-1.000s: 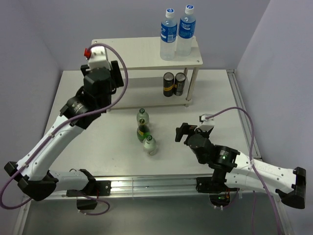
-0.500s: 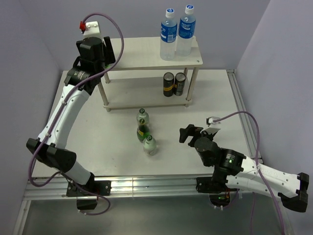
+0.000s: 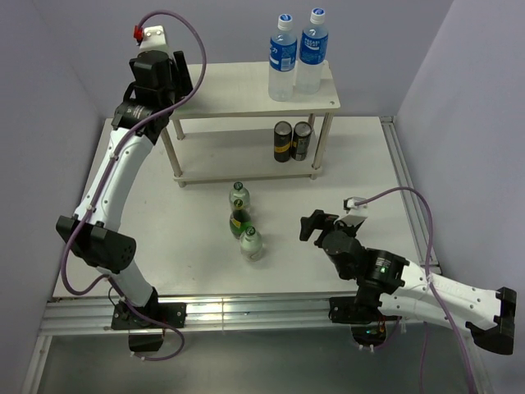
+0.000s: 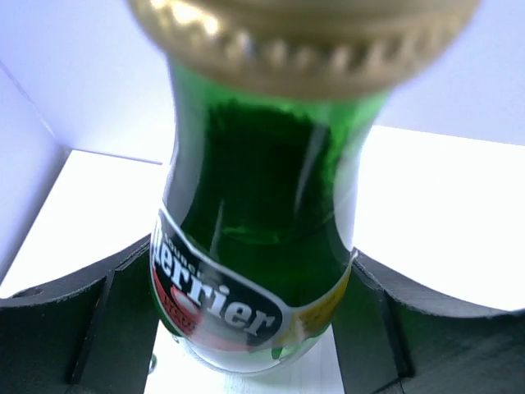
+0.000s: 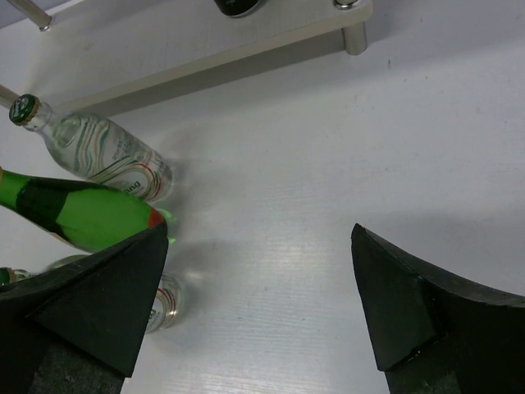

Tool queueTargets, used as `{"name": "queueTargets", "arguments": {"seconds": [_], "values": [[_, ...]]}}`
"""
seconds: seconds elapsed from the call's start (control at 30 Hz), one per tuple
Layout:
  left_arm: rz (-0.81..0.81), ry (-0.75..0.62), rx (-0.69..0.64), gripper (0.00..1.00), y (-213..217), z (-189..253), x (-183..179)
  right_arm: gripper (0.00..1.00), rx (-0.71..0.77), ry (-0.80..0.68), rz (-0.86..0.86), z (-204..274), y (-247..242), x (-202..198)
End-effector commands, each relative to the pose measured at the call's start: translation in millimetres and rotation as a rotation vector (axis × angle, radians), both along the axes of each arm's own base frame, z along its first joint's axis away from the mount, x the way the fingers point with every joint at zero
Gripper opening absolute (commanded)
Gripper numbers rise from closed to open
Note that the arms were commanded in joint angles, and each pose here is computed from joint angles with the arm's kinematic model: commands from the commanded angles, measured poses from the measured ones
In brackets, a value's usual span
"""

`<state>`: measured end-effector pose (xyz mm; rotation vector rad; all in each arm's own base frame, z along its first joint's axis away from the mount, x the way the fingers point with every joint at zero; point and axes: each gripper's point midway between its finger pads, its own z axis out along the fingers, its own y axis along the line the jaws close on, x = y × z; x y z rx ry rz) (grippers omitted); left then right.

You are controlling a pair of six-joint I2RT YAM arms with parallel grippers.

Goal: Place and organize the beverage onto the shelf

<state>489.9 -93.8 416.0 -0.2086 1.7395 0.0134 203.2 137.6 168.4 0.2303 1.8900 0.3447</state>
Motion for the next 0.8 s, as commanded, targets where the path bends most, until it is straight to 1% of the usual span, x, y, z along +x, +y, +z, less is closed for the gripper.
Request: {"name": "queueTargets", "arguments": {"seconds": [0.0, 0.03, 0.07, 0.13, 0.17, 0.23, 0.27, 0.33, 0.37, 0.4, 0.77], "values": [[-0.009, -0.141, -0.054, 0.0, 2, 42, 1, 1.0, 0.024, -0.012, -0.029, 2, -1, 2], [-0.005, -0.14, -0.055, 0.01, 3, 42, 1, 1.0, 0.027, -0.013, -0.028, 2, -1, 2], [-0.005, -0.139, -0.055, 0.11, 3, 41, 1, 1.0, 0.029, -0.013, -0.029, 2, -2, 1], [-0.012, -0.142, -0.055, 0.23, 2, 39, 0, 1.0, 0.027, -0.011, -0.029, 2, -3, 1], [-0.019, -0.145, -0.056, 0.38, 2, 39, 0, 1.0, 0.032, -0.012, -0.032, 3, -3, 1], [-0.02, -0.145, -0.06, 0.52, 1, 38, 1, 1.0, 0.033, -0.011, -0.034, 3, -4, 0], [-0.023, -0.146, -0.058, 0.65, 0, 38, 0, 1.0, 0.035, -0.011, -0.035, 3, -5, 0], [-0.015, -0.143, -0.062, 0.82, 1, 36, 1, 1.0, 0.032, -0.008, -0.035, 1, -6, 0], [-0.016, -0.14, -0.06, 0.96, 1, 34, 1, 1.0, 0.036, -0.009, -0.037, 2, -6, -1], [-0.012, -0.14, -0.062, 0.99, 2, 34, 1, 1.0, 0.039, -0.008, -0.039, 2, -7, -1], [0.001, -0.126, -0.06, 0.99, 10, 35, -19, 1.0, 0.045, -0.008, -0.04, 2, -8, -1]]}}
